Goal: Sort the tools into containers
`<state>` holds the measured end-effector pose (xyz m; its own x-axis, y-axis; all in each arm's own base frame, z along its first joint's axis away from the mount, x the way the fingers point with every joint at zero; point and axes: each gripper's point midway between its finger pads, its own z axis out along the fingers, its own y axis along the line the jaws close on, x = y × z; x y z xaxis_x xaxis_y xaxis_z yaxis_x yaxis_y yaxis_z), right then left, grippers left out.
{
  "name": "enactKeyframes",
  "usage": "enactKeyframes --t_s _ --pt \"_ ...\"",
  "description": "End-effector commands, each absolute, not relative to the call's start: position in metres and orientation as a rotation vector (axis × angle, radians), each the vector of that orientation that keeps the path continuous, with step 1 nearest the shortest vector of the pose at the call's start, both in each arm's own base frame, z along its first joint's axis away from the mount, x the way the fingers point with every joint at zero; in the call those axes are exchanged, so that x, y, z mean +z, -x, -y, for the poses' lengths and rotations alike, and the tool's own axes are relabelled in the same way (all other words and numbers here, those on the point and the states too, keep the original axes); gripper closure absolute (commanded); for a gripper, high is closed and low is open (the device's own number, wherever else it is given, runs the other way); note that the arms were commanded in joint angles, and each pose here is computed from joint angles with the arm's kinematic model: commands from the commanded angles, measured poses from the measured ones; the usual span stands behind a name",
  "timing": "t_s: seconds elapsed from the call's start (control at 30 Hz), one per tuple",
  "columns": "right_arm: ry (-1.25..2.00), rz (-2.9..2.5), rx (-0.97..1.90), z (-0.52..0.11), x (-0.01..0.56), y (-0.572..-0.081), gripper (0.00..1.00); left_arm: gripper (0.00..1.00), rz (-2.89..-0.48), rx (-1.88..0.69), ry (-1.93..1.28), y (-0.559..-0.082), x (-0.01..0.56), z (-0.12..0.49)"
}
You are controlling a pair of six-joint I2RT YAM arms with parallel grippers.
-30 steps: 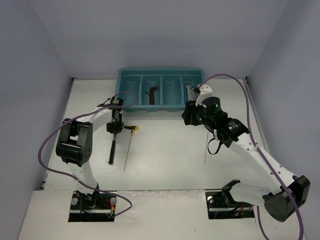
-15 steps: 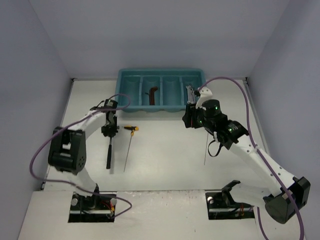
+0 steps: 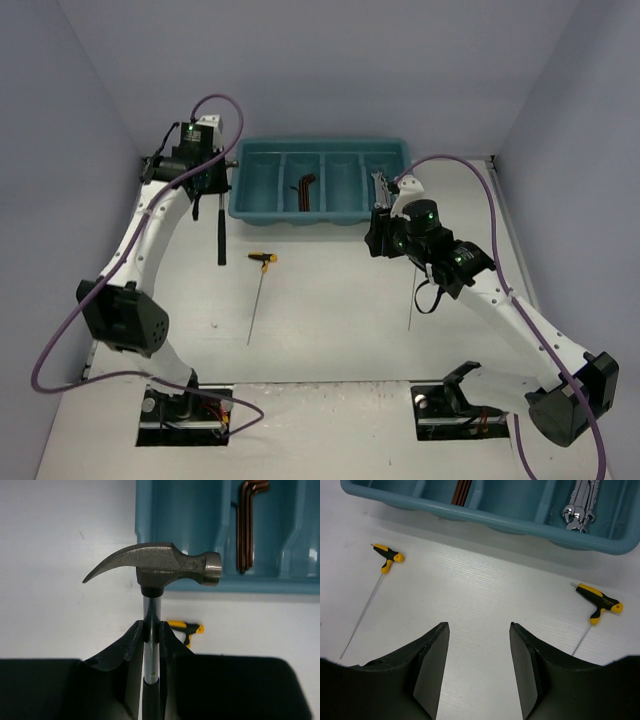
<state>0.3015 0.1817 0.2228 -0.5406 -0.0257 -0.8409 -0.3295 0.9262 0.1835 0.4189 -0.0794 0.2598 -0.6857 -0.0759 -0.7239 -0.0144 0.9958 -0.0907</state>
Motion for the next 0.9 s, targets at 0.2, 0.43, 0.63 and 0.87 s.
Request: enactKeyframes --t_s 0.2,0.43,0.63,0.87 --pt "0.201 -2.083 0.388 -0.179 0.24 -0.311 0.51 1.0 -2.219 -0.088 0.055 -0.528 0.276 0.098" --pt "0.189 -2.093 0.398 -0.181 0.24 -0.311 0.51 1.0 -2.174 -0.031 0.051 -0.584 0.251 0.109" --pt "0.177 -2.111 0.4 -0.18 0.235 -0.311 0.51 1.0 -2.127 0.021 0.018 -0.611 0.223 0.124" --pt "0.174 -2.134 0.395 -0.178 0.229 -0.307 0.5 1.0 -2.118 0.079 0.0 -0.63 0.192 0.124"
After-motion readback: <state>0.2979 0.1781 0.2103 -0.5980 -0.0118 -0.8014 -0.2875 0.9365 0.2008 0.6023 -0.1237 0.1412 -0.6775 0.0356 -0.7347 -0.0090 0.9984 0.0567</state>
